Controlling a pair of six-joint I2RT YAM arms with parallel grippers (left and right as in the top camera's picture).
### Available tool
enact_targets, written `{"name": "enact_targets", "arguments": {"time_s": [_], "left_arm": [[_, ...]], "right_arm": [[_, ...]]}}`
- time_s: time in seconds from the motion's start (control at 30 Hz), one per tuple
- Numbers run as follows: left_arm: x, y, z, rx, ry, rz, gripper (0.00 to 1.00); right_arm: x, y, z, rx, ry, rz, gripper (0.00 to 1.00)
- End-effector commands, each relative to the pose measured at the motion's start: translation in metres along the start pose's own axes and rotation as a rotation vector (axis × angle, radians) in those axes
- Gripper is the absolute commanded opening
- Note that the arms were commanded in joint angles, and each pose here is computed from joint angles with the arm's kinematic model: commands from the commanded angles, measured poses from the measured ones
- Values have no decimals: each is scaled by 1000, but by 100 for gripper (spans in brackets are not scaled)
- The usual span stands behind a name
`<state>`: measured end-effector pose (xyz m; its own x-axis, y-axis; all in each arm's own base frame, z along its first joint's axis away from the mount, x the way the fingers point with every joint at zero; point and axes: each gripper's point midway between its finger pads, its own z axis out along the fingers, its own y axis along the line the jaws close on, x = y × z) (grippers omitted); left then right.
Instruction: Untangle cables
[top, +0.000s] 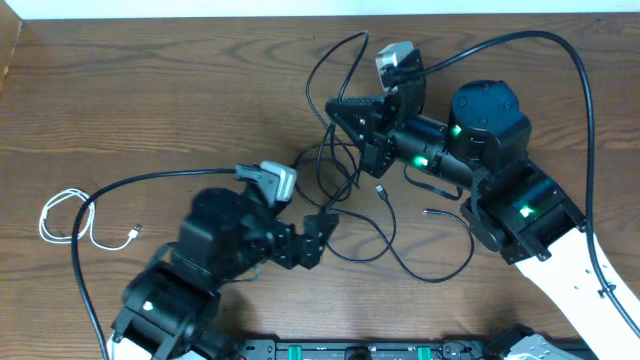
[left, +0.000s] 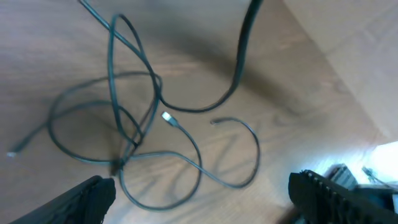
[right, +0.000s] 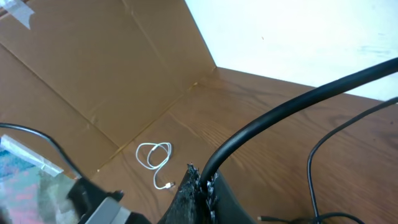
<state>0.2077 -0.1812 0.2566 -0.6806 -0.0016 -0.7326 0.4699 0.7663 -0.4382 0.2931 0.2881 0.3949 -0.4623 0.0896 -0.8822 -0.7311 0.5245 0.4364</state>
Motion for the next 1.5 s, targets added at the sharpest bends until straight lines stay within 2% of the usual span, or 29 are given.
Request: {"name": "enact_targets", "arguments": {"time_s": [0.0,0.17,0.4,0.6,0.87,1.23,1.27,1.43,1.47], "left_arm": [[-5,22,7,-207,-78,-64,95],[5,41,14,-416,-178,-130,95],[36,45,18,-483,-240,-200,95],[46,35,44,-435,-254,-230,98],[46,9,101,-377,-212,-13,98],[39,-4,134,-333,-266,-7,98],[38,-5,135,-330,-270,-4,93],[34,-8,135,-317,-288,-12,37],[34,-8,135,-318,-288,-10,28]], "right_arm": [[-6,-2,-4,12,-17,-15,1],[-3,-9,-6,35,1,0,1],[2,-24,-10,70,26,25,1],[2,-24,-10,69,24,42,1],[3,-22,-10,59,29,75,1],[10,-23,-11,63,58,89,1],[11,-23,-11,64,60,90,1],[14,-25,-11,71,74,93,1],[15,-25,-11,72,78,95,1]]}}
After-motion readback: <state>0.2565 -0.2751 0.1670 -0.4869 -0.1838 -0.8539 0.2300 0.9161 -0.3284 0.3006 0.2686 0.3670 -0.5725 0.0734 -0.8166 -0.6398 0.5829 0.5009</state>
